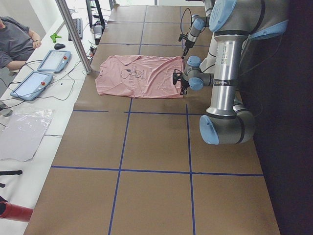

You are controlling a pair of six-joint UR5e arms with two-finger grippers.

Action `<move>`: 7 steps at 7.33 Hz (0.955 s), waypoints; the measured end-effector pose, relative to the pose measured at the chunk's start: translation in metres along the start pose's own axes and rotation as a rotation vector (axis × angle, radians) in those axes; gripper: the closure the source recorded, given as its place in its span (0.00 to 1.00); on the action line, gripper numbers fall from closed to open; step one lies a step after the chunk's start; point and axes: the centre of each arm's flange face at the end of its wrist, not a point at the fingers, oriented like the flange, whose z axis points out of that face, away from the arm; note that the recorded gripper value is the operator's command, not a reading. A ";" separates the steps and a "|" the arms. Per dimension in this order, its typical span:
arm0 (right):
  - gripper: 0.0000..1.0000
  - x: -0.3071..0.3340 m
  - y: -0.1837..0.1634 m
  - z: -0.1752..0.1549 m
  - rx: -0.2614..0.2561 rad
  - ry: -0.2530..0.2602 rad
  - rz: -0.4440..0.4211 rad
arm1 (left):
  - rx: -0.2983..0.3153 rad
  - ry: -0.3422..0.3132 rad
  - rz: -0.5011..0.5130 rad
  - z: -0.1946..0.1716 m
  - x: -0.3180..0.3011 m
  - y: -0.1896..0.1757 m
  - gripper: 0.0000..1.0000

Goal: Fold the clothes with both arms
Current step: 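Lift the hem with both grippers and fold it toward the collar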

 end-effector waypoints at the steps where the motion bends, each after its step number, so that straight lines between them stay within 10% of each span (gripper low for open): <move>1: 1.00 -0.001 -0.002 -0.001 0.002 -0.003 0.003 | -0.001 0.004 0.000 -0.001 0.002 0.000 1.00; 4: 1.00 0.005 -0.038 -0.060 -0.026 -0.039 0.002 | -0.029 0.096 0.003 -0.060 0.026 -0.003 1.00; 7: 1.00 0.028 -0.097 -0.237 -0.201 -0.055 0.014 | -0.141 0.184 -0.014 -0.246 0.043 -0.010 1.00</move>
